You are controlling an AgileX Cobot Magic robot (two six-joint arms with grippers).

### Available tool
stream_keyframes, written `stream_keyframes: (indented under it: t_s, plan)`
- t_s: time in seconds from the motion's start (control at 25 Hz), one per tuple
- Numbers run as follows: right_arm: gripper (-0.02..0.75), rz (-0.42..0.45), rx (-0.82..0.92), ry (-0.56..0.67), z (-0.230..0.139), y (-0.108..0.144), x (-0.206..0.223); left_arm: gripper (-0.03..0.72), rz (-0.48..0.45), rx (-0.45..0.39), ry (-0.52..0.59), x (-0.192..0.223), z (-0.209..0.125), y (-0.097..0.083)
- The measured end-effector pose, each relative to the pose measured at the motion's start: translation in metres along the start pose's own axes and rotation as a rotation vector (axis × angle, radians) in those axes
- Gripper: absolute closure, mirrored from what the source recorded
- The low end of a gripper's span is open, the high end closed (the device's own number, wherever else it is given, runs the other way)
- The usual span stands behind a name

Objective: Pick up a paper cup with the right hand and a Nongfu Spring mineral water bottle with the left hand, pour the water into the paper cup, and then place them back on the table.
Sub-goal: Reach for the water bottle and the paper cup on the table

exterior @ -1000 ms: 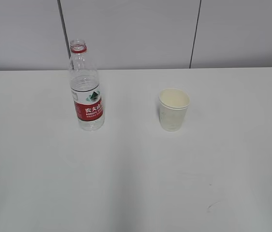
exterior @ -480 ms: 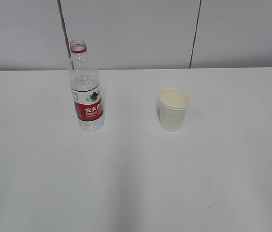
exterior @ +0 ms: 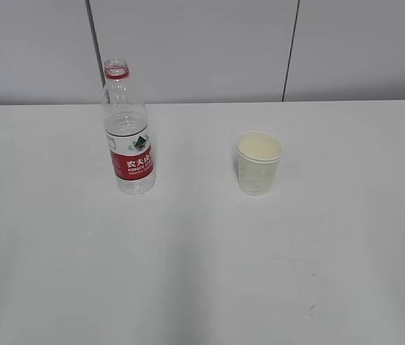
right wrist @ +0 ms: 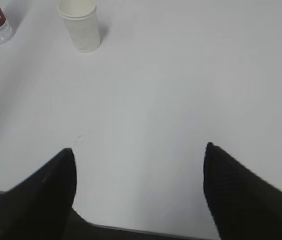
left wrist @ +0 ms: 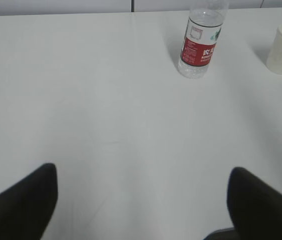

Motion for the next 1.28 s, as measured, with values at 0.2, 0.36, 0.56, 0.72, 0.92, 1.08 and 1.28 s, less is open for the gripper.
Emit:
stream_keyframes:
  t_s: [0.2,0.36,0.56,0.72,0.92,1.08,1.28]
  plan:
    - [0.150,-0.009,-0.004,-0.107,0.017,-0.001,-0.003,0.081,0.009,0.002,-0.097,-0.004,0.016,0.001]
    - [0.150,-0.016,-0.044,-0.173,0.032,-0.002,-0.001,0.092,0.021,0.002,-0.255,-0.009,0.040,0.003]
    - [0.150,-0.028,-0.071,-0.277,0.057,-0.004,0.003,0.094,0.039,0.006,-0.425,-0.017,0.064,0.005]
    - [0.150,-0.050,-0.101,-0.355,0.076,-0.007,0.006,0.096,0.064,0.022,-0.482,-0.016,0.075,0.009]
    - [0.150,-0.085,-0.114,-0.488,0.098,-0.012,0.007,0.099,0.073,0.032,-0.463,0.000,0.089,0.011]
    - [0.150,-0.098,-0.106,-0.513,0.105,-0.016,0.016,0.099,0.073,0.031,-0.452,0.019,0.098,0.013]
    - [0.150,-0.084,-0.056,-0.508,0.115,-0.018,0.030,0.100,0.072,0.032,-0.436,0.045,0.101,0.014]
Point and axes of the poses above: a point on each arm's last joint axis where the gripper is mounted, x pointing out along that axis toward the gripper, y along the wrist's bending axis when the last joint is at zero, z = x × y, the point moved 6 cm from there along x, pointing out along that axis toward the gripper, and after that the axes turned 3 degrees about x, right-handed, at the moved point
